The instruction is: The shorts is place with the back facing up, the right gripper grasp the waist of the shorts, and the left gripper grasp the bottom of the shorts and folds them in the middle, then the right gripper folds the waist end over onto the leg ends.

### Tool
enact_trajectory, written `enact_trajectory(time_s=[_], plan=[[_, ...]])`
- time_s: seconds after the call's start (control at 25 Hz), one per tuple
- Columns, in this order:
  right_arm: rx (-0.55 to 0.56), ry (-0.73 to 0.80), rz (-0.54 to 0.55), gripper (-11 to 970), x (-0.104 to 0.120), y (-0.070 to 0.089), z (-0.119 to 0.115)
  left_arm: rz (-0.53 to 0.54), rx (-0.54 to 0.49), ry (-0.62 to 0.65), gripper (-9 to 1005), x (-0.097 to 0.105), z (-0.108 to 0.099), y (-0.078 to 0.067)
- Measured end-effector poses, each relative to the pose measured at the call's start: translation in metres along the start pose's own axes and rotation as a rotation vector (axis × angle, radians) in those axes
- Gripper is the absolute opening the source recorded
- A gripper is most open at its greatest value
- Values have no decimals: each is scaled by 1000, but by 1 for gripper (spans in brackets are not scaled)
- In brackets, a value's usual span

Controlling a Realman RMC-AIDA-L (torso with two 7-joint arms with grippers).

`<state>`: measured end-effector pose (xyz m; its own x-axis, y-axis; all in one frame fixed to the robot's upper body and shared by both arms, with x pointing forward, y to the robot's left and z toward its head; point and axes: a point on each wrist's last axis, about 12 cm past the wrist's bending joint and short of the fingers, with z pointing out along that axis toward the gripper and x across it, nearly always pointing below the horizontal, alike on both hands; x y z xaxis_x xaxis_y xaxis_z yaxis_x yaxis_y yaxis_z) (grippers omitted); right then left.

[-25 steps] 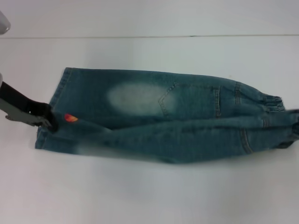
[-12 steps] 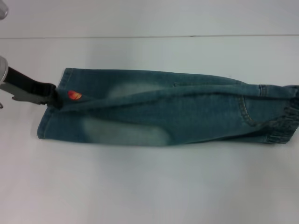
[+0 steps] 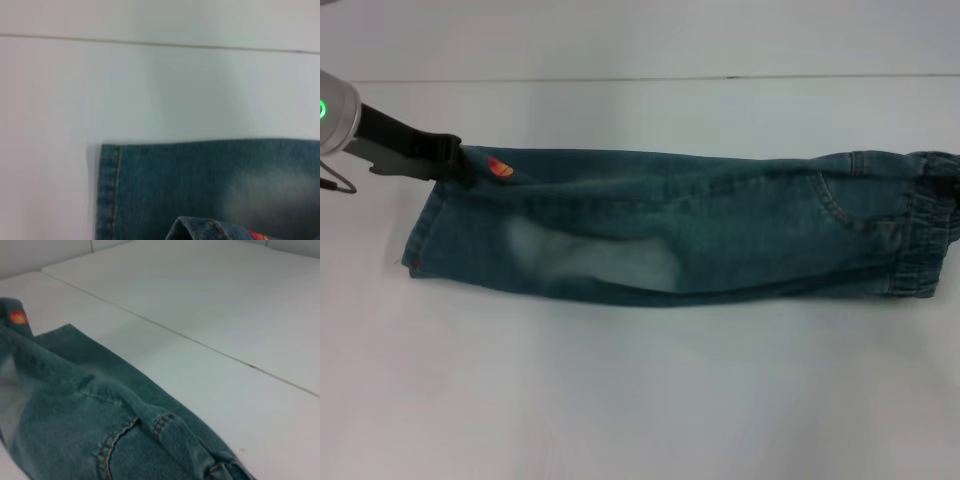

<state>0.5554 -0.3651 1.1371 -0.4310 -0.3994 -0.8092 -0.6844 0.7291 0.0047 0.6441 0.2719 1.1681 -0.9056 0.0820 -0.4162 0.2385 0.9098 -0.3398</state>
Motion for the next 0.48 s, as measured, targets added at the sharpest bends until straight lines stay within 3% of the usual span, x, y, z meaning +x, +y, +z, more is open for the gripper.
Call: enact_trajectory(time_s=[0.48], plan=[[66, 25, -45, 77, -1, -8, 18, -69, -41, -96, 99, -16, 1, 2]])
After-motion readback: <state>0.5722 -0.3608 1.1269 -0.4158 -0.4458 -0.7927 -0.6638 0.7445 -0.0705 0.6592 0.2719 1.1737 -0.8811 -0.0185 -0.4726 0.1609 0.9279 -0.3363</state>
